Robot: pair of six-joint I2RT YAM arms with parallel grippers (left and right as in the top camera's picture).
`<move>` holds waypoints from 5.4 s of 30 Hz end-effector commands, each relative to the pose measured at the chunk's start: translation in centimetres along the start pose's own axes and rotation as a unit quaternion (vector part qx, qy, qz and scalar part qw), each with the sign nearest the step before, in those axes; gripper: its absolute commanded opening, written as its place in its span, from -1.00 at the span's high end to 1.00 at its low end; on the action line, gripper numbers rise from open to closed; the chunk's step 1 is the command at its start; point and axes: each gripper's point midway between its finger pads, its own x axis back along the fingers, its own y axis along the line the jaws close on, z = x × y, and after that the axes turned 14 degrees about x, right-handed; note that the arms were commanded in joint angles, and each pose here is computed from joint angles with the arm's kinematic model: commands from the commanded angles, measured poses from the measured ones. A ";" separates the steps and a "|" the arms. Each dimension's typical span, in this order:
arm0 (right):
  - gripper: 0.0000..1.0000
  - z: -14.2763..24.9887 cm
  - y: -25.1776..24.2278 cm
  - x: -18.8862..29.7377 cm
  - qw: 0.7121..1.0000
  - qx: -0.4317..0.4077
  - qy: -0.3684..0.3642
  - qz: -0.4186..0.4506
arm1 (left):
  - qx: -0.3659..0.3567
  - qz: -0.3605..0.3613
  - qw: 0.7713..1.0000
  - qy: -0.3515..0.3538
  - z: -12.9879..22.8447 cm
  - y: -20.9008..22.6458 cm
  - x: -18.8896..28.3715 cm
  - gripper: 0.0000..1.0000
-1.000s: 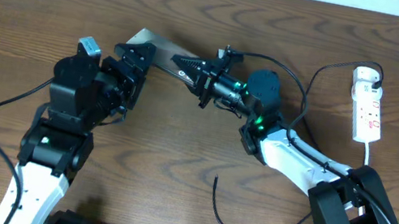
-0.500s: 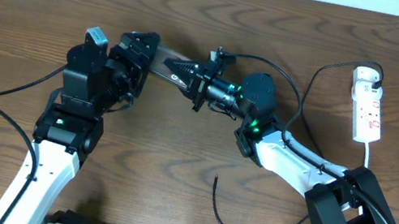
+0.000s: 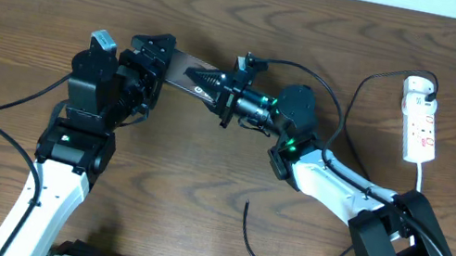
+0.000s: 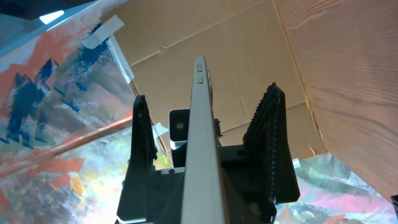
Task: Plug charger to phone and switch on socket
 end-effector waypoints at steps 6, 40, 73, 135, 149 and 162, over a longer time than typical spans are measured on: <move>0.97 1.5 0.8 -0.7 1.000 0.007 0.021 -0.010 | 0.046 0.009 0.999 -0.007 -0.3 -0.9 0.1 -0.07; 0.97 1.9 0.6 -1.0 1.000 0.013 0.025 -0.007 | 0.047 0.009 0.999 -0.007 -0.3 -0.8 0.1 0.85; -0.99 1.8 0.6 -0.9 0.999 0.030 0.023 -0.008 | 0.052 0.012 0.998 -0.021 -1.6 -1.0 0.3 0.85; -0.99 -0.8 -8.3 15.3 0.658 0.331 0.158 0.658 | -0.204 0.163 0.873 0.413 1.2 -2.1 4.7 0.86; -0.75 3.5 -17.5 18.2 0.624 0.232 0.095 0.741 | -0.231 0.176 0.866 0.407 1.1 -2.1 4.6 0.85; -0.57 7.2 -20.1 19.6 0.586 0.224 0.080 0.775 | -0.234 0.179 0.869 0.397 0.4 -2.2 4.7 0.86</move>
